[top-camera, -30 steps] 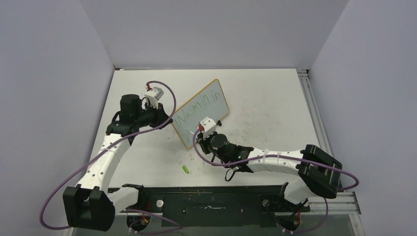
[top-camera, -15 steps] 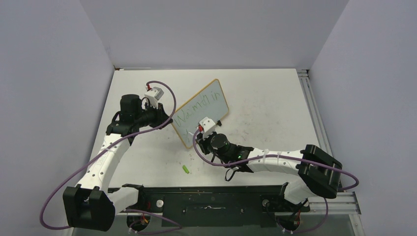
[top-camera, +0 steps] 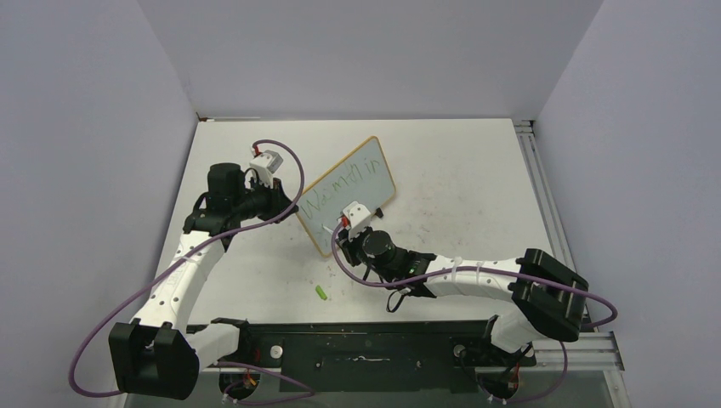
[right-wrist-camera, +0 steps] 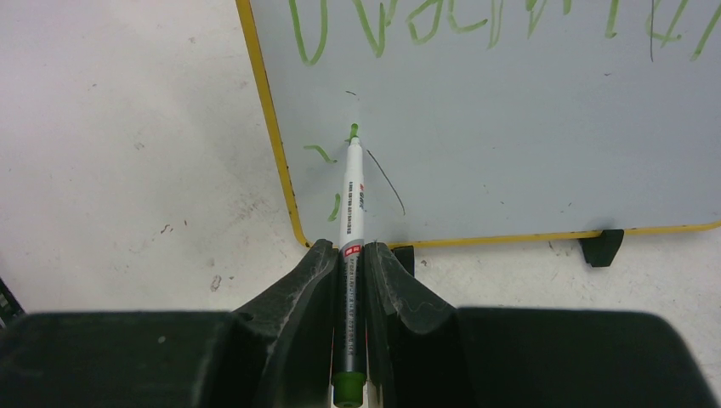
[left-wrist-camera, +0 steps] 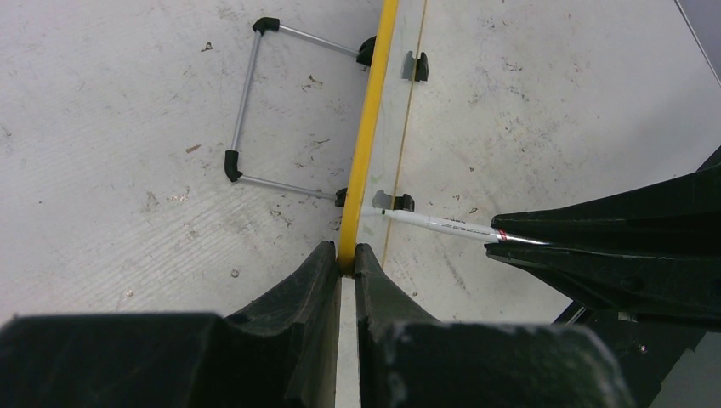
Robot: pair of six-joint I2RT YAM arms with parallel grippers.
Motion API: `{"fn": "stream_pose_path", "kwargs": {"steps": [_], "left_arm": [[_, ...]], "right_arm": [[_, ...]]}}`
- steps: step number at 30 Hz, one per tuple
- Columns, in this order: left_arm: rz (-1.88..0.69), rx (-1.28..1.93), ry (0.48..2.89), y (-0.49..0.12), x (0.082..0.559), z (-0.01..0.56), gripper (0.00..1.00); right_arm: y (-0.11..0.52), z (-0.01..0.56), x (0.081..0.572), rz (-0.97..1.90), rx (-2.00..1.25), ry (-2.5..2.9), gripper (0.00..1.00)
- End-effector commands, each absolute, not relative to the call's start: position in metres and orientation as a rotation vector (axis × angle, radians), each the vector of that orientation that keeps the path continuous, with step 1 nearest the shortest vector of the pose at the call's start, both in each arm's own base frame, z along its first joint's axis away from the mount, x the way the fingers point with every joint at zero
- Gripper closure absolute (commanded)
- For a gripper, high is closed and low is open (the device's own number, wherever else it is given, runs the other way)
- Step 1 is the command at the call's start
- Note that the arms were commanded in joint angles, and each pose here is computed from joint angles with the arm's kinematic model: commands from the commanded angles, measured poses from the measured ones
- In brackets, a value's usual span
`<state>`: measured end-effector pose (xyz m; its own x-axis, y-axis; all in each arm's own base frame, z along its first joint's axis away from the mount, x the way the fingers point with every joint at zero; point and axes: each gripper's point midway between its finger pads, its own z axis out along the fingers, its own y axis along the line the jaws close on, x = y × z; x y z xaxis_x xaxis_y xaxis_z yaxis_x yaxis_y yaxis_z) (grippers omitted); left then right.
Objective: Write a sentence on the whiteboard
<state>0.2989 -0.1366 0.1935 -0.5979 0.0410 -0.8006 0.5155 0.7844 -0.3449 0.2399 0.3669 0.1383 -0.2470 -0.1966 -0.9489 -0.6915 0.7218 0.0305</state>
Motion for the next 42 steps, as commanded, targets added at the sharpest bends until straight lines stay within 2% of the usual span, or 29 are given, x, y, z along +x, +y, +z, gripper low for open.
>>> {"fn": "stream_pose_path", "kwargs": {"steps": [1,33,42], "left_arm": [[-0.696,0.42,2.118,-0.135,0.301,0.199,1.0],[-0.696,0.42,2.117,-0.135,0.301,0.199,1.0],[-0.696,0.42,2.119,-0.135,0.301,0.199,1.0]], "right_arm": [[0.379,0.153,0.245,0.573,-0.672,1.751,0.95],[0.364,0.1,0.226,0.535,-0.7,1.874,0.95],[0.358,0.112,0.225,0.545,-0.681,1.857,0.95]]}}
